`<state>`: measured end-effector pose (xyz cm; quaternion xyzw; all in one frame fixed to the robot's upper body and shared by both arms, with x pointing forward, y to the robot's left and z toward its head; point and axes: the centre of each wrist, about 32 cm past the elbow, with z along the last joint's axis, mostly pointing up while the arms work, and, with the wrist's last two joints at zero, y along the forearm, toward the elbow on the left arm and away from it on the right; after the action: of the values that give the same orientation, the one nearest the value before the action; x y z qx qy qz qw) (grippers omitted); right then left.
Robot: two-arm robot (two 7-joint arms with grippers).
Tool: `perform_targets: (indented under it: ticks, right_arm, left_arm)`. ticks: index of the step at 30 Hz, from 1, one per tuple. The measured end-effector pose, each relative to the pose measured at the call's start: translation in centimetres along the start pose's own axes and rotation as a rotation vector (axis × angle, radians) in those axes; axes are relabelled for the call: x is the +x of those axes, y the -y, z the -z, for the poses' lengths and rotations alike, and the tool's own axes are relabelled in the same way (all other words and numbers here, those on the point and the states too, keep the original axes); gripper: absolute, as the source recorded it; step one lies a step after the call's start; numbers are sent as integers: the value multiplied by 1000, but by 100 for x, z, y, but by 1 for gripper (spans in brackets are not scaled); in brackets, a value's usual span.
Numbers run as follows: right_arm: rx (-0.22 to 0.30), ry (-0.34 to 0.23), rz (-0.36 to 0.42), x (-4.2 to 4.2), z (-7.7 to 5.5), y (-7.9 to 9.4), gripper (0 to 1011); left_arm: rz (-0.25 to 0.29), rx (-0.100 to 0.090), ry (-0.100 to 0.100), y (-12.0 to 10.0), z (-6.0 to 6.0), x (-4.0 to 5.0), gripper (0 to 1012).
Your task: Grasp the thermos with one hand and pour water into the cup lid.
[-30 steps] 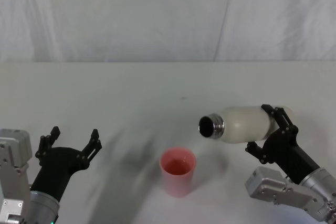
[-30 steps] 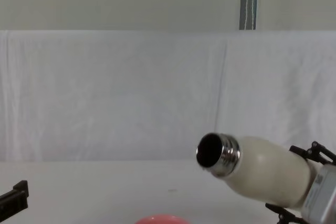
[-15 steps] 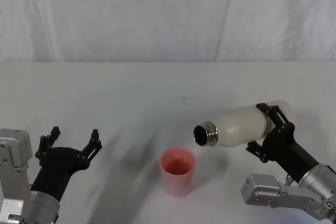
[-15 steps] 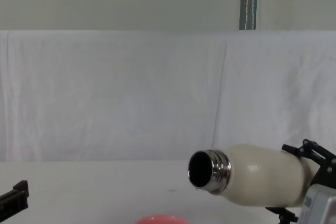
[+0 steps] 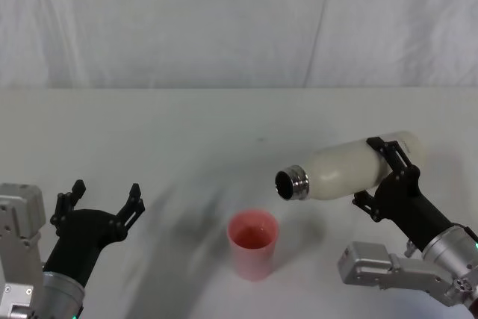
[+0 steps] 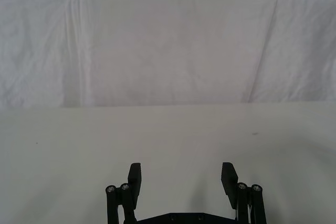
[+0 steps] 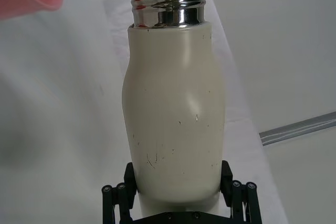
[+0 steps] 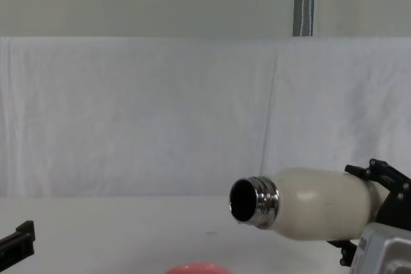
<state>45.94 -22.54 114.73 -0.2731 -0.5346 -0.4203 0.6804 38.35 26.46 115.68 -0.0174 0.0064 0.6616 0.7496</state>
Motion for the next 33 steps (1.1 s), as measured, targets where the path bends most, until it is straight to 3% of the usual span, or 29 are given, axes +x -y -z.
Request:
perform_targets:
  ticks: [18,33]
  right_arm:
    - [31,15,5,-6,-19,-100,953]
    - [48,39,3,-60,-40,-108,953]
  left_arm:
    - [0,0,0,0,0,0,1001]
    - [0,0,0,0,0,0,1001]
